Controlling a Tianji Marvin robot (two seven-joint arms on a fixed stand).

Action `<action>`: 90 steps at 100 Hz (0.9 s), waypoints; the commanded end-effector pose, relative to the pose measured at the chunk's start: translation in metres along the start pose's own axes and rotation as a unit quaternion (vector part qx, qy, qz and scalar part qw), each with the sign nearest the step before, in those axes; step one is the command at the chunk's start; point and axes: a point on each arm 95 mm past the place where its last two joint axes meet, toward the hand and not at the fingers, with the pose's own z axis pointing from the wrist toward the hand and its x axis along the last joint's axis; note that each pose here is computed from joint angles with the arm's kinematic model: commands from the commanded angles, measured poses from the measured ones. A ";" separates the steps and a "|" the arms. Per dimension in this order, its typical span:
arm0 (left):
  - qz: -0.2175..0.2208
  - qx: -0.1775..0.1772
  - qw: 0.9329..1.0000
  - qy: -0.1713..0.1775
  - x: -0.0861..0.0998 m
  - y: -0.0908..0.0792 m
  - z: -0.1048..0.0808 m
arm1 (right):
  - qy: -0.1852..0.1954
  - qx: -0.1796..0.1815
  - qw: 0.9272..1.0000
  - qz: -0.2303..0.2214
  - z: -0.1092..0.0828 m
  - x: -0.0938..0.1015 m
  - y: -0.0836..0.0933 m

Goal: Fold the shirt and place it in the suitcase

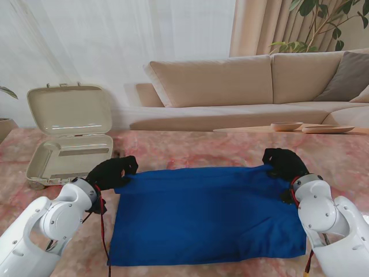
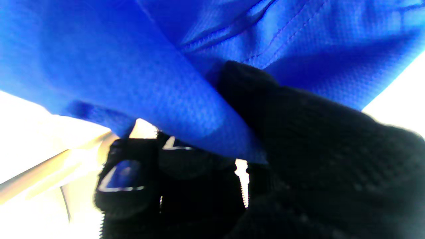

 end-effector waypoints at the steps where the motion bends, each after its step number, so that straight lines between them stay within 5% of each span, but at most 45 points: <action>1: 0.002 -0.009 1.000 0.001 0.001 0.007 -0.006 | -0.006 0.016 1.000 0.001 -0.007 -0.005 -0.009; 90: -0.005 -0.051 0.998 -0.024 0.015 0.040 -0.067 | -0.012 0.025 0.999 -0.020 -0.071 -0.024 -0.027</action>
